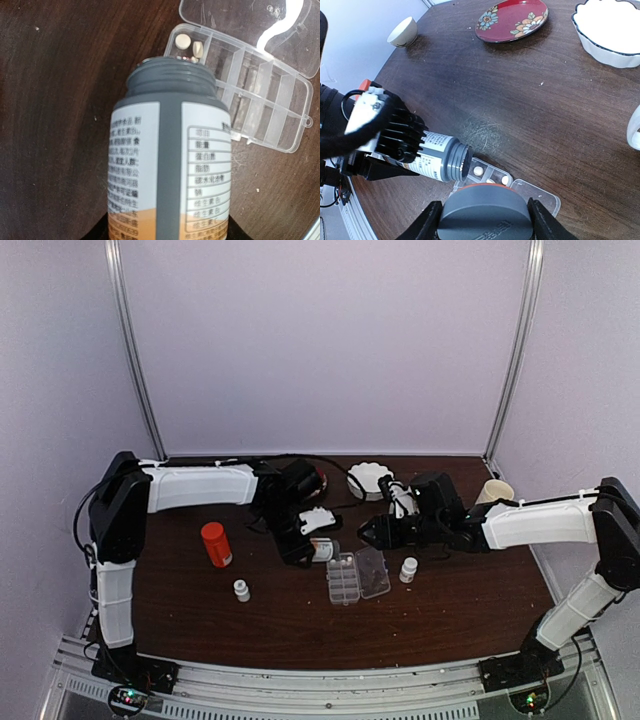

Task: Sort the pills into containers
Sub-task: Pour the pill into the compartment of the pill container.

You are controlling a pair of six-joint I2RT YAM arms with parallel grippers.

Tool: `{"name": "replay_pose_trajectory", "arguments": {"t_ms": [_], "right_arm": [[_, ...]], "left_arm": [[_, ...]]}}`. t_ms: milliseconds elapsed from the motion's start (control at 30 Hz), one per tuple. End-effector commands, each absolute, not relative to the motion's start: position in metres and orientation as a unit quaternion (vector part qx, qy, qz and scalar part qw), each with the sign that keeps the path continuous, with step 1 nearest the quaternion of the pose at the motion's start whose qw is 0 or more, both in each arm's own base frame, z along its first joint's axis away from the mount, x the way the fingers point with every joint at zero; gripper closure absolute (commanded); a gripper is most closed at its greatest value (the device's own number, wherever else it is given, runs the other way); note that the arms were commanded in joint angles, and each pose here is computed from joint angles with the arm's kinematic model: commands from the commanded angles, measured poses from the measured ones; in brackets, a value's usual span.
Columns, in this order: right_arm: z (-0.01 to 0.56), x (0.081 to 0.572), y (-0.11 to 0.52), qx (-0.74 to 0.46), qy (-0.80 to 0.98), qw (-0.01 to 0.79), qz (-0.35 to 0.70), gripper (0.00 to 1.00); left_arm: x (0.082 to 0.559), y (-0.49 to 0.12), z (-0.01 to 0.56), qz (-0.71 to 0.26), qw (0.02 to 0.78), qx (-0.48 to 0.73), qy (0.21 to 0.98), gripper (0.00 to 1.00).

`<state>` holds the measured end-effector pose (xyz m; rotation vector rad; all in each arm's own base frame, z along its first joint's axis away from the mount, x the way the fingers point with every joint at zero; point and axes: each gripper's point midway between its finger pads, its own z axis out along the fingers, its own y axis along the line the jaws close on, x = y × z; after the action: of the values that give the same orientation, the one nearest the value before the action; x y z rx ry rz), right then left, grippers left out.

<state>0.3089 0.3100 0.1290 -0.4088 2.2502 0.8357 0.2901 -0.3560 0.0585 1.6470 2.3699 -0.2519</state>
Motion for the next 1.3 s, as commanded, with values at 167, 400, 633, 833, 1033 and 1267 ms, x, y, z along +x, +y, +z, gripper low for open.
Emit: {"name": "replay_pose_trajectory", "arguments": {"t_ms": [167, 400, 633, 833, 1033, 1267], "right_arm": [[0.139, 0.315, 0.308, -0.151, 0.861, 0.363, 0.322, 1.00], [0.135, 0.315, 0.311, -0.152, 0.862, 0.357, 0.326, 1.00], [0.137, 0.314, 0.309, -0.153, 0.862, 0.360, 0.323, 1.00], [0.139, 0.315, 0.308, -0.153, 0.861, 0.362, 0.323, 1.00], [0.136, 0.314, 0.308, -0.151, 0.862, 0.360, 0.323, 1.00], [0.135, 0.313, 0.307, -0.148, 0.862, 0.359, 0.324, 1.00]], "left_arm": [[0.293, -0.366, 0.111, -0.109, 0.178, 0.560, 0.801, 1.00], [0.280, -0.356, 0.048, -0.103, 0.107, 0.560, 0.815, 1.00], [0.282, -0.359, 0.060, -0.107, 0.114, 0.556, 0.817, 1.00], [0.286, -0.363, 0.091, -0.111, 0.140, 0.556, 0.812, 1.00], [0.288, -0.362, 0.108, -0.104, 0.140, 0.555, 0.814, 1.00], [0.282, -0.359, 0.068, -0.101, 0.105, 0.554, 0.820, 1.00]]}}
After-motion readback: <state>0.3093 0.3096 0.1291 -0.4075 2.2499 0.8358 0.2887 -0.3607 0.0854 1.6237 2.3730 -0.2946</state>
